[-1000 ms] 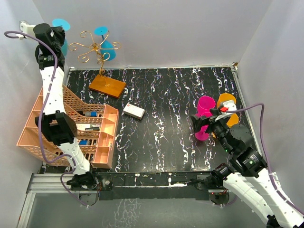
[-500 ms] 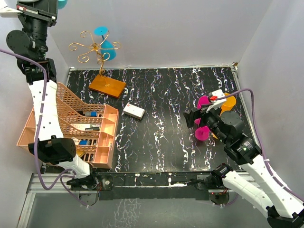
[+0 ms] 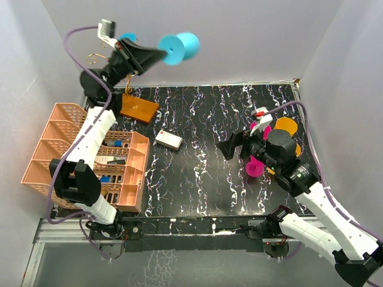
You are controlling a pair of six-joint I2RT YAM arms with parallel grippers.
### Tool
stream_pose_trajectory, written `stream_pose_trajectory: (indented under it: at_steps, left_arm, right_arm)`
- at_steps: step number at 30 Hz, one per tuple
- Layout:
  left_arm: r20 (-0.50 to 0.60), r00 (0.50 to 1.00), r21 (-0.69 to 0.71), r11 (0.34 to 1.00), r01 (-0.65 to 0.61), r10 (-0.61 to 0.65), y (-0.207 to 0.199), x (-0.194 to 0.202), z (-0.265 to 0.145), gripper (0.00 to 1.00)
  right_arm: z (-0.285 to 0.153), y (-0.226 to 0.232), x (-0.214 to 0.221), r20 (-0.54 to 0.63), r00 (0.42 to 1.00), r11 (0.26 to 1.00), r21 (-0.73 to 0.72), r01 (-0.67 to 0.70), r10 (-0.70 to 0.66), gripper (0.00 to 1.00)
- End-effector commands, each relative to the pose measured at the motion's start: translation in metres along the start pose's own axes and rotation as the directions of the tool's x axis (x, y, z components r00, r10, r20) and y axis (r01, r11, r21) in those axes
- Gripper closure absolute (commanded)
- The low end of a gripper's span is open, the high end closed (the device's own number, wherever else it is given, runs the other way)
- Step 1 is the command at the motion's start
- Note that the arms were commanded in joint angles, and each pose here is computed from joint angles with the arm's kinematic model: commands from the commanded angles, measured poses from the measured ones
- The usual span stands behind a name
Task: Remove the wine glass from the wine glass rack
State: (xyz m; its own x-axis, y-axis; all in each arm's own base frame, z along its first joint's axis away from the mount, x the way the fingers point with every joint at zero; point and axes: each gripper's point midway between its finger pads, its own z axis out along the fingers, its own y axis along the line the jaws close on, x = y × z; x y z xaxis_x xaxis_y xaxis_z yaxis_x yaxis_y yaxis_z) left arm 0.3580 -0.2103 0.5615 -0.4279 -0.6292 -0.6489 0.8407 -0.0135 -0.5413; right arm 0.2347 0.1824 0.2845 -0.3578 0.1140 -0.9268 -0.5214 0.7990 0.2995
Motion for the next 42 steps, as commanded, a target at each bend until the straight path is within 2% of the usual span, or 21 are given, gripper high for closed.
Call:
stream_pose_trajectory:
  at_steps: [1,6,9,12,14,18,22,26,33,36,42]
  left_arm:
    - [-0.104,0.994,0.203,0.979,0.0,0.022,-0.058,0.048,-0.017,1.0]
    - [-0.153,0.982,0.209,0.968,0.138,-0.107,-0.061,0.089,-0.041,1.0]
    - [-0.162,0.979,0.227,0.96,0.163,-0.127,-0.072,0.102,-0.057,1.0]
    - [-0.177,0.976,0.236,0.958,0.164,-0.124,-0.084,0.112,-0.068,1.0]
    - [-0.18,0.977,0.25,0.955,0.161,-0.118,-0.091,0.116,-0.075,1.0]
    - [-0.157,0.976,0.303,0.933,0.195,-0.152,-0.102,0.12,-0.084,1.0]
    - [-0.183,0.963,0.322,0.914,0.248,-0.197,-0.101,0.125,-0.086,1.0]
    - [-0.208,0.954,0.329,0.902,0.278,-0.218,-0.102,0.135,-0.083,1.0]
    - [-0.239,0.932,0.351,0.871,0.344,-0.272,-0.107,0.153,-0.075,1.0]
    - [-0.24,0.93,0.353,0.868,0.349,-0.277,-0.109,0.154,-0.075,1.0]
    - [-0.224,0.932,0.361,0.864,0.351,-0.285,-0.108,0.149,-0.071,1.0]
  right_arm:
    - [0.005,0.008,-0.04,0.094,0.988,0.992,0.018,-0.122,0.12,0.01]
    - [0.027,0.014,-0.037,0.03,0.994,0.994,-0.012,-0.105,0.105,0.01]
    - [0.035,0.022,-0.052,0.024,0.996,0.994,-0.064,-0.09,0.092,0.01]
    - [0.039,0.029,-0.076,0.029,0.994,0.978,-0.181,-0.1,0.107,0.01]
    - [0.04,0.02,-0.087,0.006,0.986,0.948,-0.277,-0.158,0.167,0.01]
    - [0.025,0.006,-0.088,-0.087,0.94,0.798,-0.507,-0.326,0.329,0.01]
    - [0.015,0.014,-0.093,-0.074,0.941,0.754,-0.579,-0.311,0.331,0.01]
    - [0.003,0.026,-0.112,0.012,0.943,0.73,-0.636,-0.249,0.332,0.01]
    - [-0.01,0.04,-0.14,0.076,0.924,0.656,-0.726,-0.206,0.374,0.01]
    - [-0.02,0.05,-0.148,0.07,0.909,0.589,-0.781,-0.205,0.41,0.01]
    - [-0.055,0.083,-0.146,0.012,0.889,0.397,-0.897,-0.192,0.458,0.34]
